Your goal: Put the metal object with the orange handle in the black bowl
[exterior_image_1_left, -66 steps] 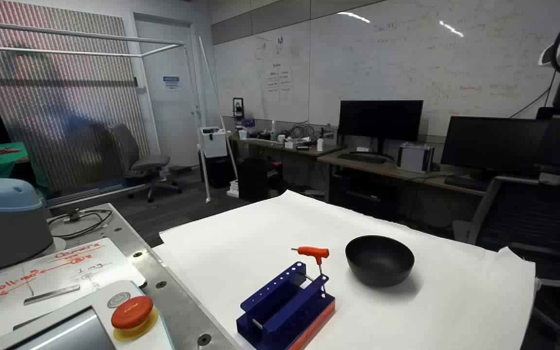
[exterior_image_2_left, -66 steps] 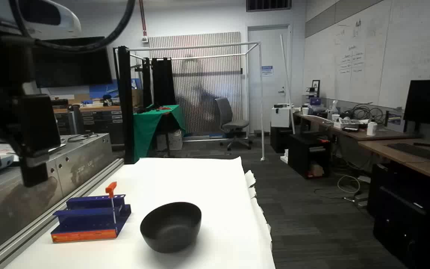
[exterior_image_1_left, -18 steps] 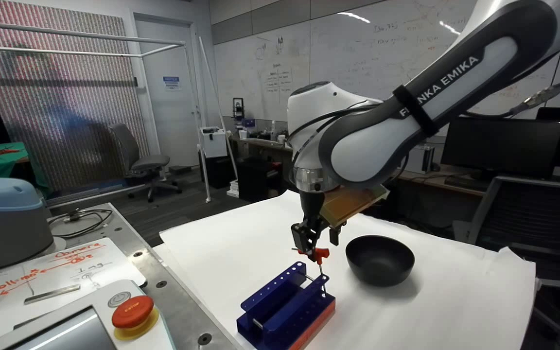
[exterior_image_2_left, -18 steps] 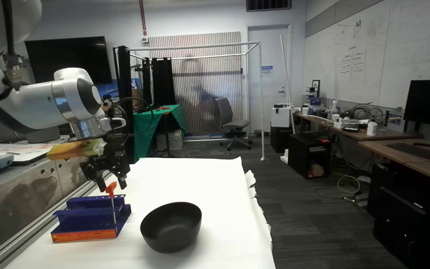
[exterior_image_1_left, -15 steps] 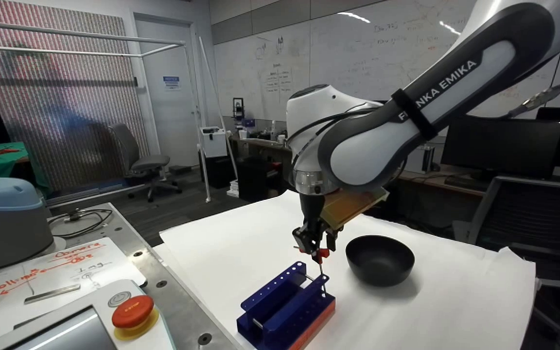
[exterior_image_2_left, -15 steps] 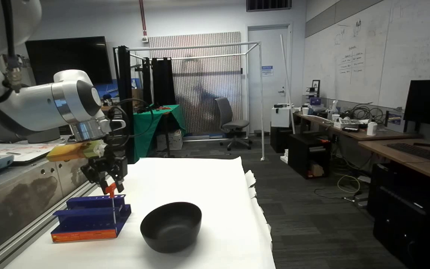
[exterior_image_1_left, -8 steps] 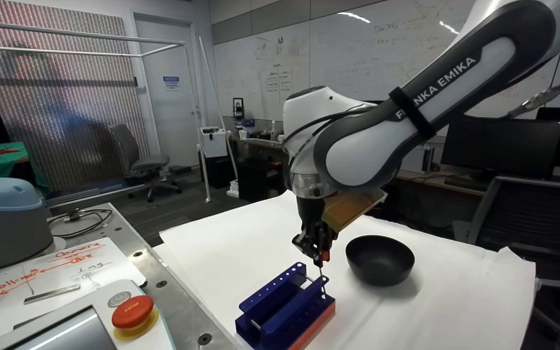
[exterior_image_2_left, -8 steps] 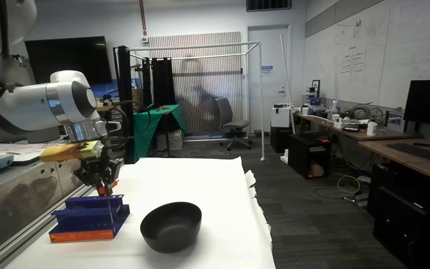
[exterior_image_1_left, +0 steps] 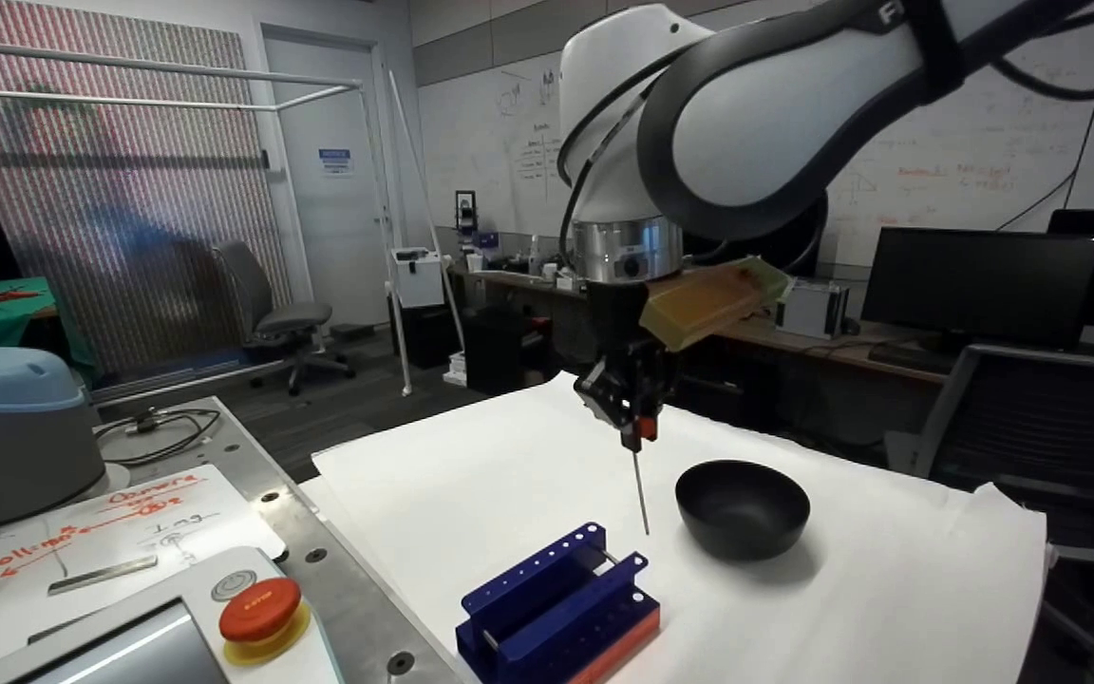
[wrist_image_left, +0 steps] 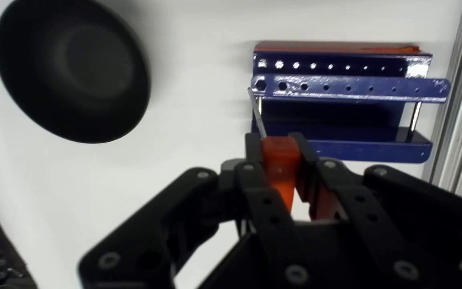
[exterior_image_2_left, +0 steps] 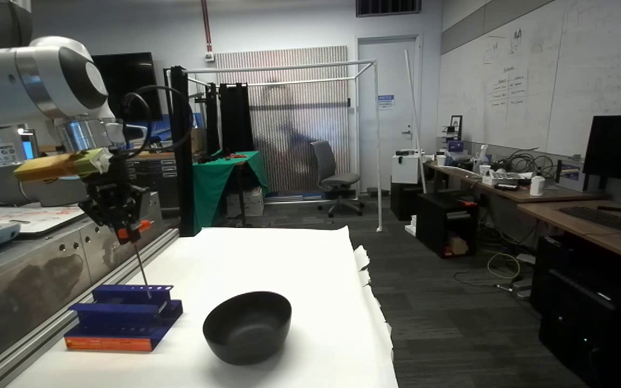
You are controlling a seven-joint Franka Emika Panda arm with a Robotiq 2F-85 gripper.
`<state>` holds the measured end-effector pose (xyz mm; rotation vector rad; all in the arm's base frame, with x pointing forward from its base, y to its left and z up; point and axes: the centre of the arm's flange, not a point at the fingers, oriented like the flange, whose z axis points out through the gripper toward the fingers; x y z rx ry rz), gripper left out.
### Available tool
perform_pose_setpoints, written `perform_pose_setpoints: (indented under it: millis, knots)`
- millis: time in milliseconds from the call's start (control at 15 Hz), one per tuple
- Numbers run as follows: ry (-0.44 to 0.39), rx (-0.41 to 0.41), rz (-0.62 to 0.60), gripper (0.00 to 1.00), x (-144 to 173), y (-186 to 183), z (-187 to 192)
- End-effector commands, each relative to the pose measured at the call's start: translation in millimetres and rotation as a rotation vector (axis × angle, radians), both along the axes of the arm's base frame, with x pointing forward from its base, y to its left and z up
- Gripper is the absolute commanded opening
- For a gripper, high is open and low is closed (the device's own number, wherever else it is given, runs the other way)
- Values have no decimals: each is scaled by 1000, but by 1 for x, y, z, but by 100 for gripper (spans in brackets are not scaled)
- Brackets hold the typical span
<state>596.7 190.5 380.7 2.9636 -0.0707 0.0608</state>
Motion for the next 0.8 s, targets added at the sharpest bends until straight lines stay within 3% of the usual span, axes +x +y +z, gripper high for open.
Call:
perform_pose_setpoints:
  millis: [0,133,333,733]
  knots:
    - [-86,-113,-147,12,-18,-28,13]
    - [-119,-188,-225,12,-13,-52,-7]
    - [-100,-291,-347,12,0,-92,-45]
    - [-32,-320,-460,12,17,-143,-107]
